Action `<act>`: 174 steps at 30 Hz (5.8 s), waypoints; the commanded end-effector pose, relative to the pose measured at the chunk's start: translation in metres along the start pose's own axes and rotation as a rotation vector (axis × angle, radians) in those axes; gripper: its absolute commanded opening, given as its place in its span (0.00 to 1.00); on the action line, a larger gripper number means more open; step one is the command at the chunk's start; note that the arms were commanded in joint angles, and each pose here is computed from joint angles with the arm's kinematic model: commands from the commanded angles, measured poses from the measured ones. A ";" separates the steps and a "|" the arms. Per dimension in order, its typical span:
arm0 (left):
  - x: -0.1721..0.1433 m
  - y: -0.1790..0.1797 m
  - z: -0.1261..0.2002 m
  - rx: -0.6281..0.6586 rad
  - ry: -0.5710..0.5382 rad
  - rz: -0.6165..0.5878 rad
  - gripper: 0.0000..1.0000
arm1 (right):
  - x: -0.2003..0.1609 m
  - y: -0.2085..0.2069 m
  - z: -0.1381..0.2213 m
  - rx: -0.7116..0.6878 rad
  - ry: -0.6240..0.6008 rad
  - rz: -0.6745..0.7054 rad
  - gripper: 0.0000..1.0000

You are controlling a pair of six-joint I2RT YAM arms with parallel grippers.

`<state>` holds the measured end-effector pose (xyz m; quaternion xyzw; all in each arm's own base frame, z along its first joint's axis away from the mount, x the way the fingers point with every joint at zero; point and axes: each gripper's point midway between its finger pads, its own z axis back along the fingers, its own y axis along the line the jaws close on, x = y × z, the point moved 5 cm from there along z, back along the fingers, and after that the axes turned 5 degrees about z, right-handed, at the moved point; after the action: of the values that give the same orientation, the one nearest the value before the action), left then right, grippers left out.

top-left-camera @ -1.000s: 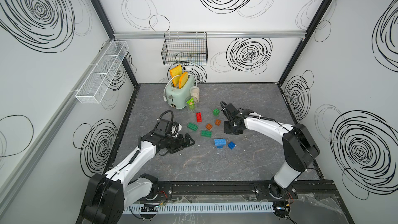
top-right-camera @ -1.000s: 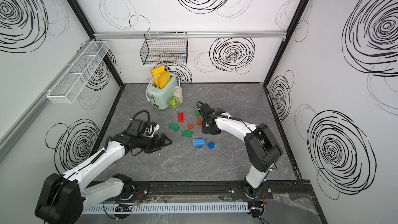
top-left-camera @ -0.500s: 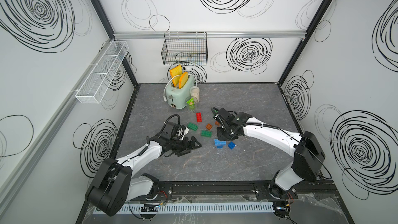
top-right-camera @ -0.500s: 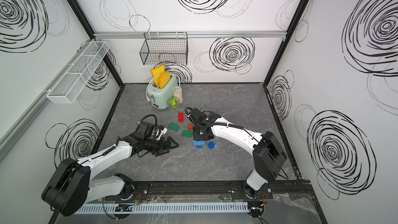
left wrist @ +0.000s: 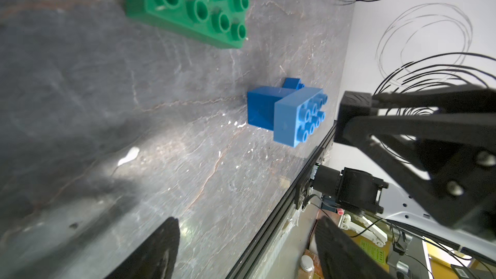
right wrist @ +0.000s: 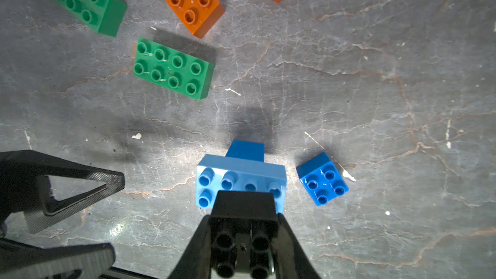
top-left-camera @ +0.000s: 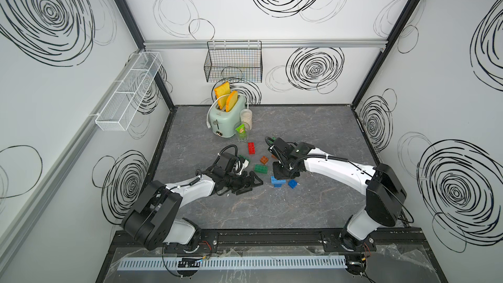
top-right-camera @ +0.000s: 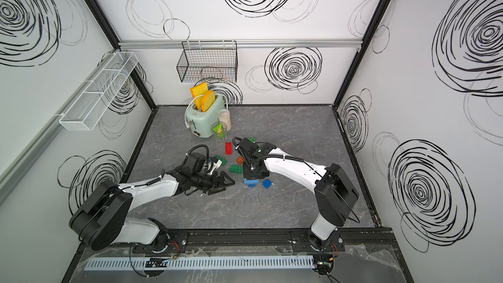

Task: Assemble the letter f with lego
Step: Assemble the lego brick with the lego brick, then move the lego brick at the center of the board.

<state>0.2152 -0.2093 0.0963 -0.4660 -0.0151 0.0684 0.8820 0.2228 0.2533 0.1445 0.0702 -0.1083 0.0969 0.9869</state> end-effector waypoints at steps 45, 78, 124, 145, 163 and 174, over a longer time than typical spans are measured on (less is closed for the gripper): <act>0.021 -0.021 -0.050 -0.085 0.038 -0.008 0.54 | -0.008 -0.005 -0.029 -0.048 0.088 -0.017 0.32; 0.023 -0.024 -0.045 -0.064 0.030 -0.034 0.53 | -0.026 -0.006 -0.051 -0.135 0.123 0.028 0.30; 0.023 0.010 0.036 0.076 -0.128 -0.062 0.66 | 0.012 0.012 -0.009 -0.098 0.006 0.014 0.41; 0.021 0.018 0.043 0.154 -0.149 -0.091 0.89 | 0.014 -0.041 0.043 -0.046 -0.084 -0.142 0.74; 0.011 0.023 0.048 0.185 -0.150 -0.087 0.96 | -0.068 -0.092 -0.035 0.077 0.116 -0.359 0.75; 0.011 0.006 0.055 0.127 -0.160 -0.103 0.98 | -0.061 -0.107 -0.056 -0.076 0.110 -0.326 0.75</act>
<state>0.2188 -0.1583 0.1135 -0.3897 -0.0975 0.0649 0.9134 0.1881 0.1535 0.0666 0.0754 -0.0258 -0.0598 0.9950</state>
